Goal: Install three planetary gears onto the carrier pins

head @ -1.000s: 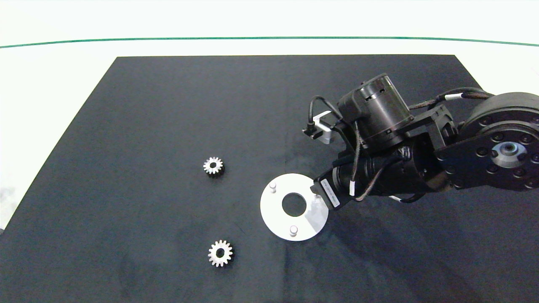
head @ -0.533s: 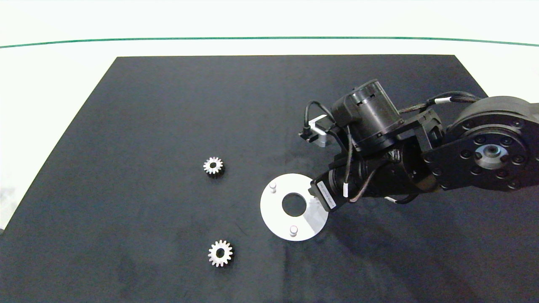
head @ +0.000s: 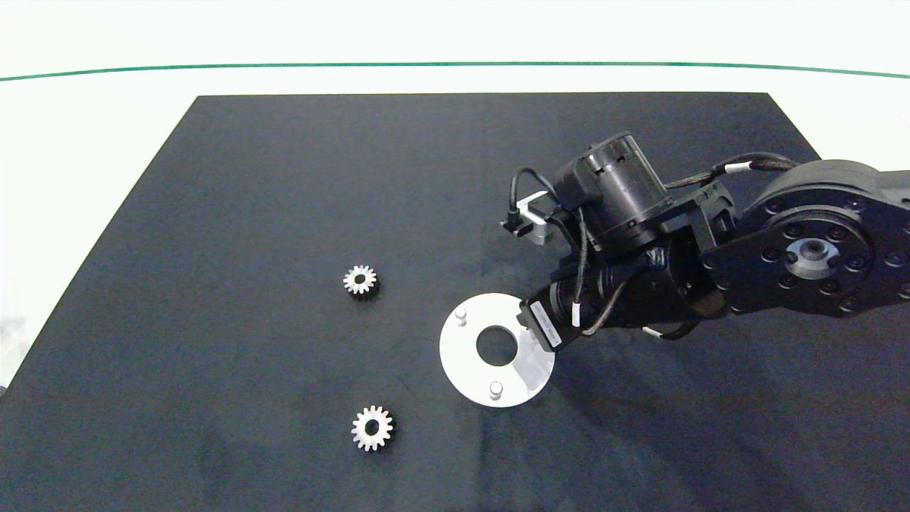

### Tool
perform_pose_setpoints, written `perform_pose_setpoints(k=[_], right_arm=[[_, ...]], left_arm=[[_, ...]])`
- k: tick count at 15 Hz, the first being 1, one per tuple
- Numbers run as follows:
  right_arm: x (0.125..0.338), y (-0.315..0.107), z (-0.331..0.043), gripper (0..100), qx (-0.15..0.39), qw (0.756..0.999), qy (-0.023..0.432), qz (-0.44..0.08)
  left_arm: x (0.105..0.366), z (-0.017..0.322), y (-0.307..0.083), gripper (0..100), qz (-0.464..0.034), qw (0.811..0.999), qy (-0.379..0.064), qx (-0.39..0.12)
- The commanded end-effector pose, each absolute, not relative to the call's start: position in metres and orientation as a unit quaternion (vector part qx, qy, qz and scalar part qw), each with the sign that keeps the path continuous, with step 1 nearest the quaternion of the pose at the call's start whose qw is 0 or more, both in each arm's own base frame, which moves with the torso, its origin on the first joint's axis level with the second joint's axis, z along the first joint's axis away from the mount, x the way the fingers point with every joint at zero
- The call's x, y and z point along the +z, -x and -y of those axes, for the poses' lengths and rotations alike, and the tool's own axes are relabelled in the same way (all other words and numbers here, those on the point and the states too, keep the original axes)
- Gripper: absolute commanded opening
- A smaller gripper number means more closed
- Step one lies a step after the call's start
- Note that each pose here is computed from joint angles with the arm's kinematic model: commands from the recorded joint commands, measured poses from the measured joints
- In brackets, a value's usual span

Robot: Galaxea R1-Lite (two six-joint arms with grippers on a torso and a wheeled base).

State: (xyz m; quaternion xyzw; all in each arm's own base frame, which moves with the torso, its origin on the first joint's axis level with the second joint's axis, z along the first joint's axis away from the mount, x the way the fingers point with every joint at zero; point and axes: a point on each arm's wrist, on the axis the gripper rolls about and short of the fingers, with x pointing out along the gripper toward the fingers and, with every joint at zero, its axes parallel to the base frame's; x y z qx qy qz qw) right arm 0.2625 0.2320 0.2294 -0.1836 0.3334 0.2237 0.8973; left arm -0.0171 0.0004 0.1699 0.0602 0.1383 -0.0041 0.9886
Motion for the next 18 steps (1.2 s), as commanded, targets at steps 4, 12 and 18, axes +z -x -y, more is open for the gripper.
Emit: perform_pose_setpoints(k=[4,12,18], right_arm=[[0.2266,-0.2641,-0.2339,0,0.223,0.895,0.187,-0.339],[0.2224,-0.2641,-0.2347,0,0.223,0.890,0.192,-0.349],[0.2247,-0.2611,-0.2304,0,0.220,0.889,0.193,-0.352]], left_arm=[[0.1697,-0.0004,0.0167,100,-0.141,0.988,-0.061,-0.005],[0.1701,-0.0004,0.0168,100,-0.140,0.988,-0.061,-0.005],[0.1701,-0.0004,0.0168,100,-0.140,0.988,-0.061,-0.005]])
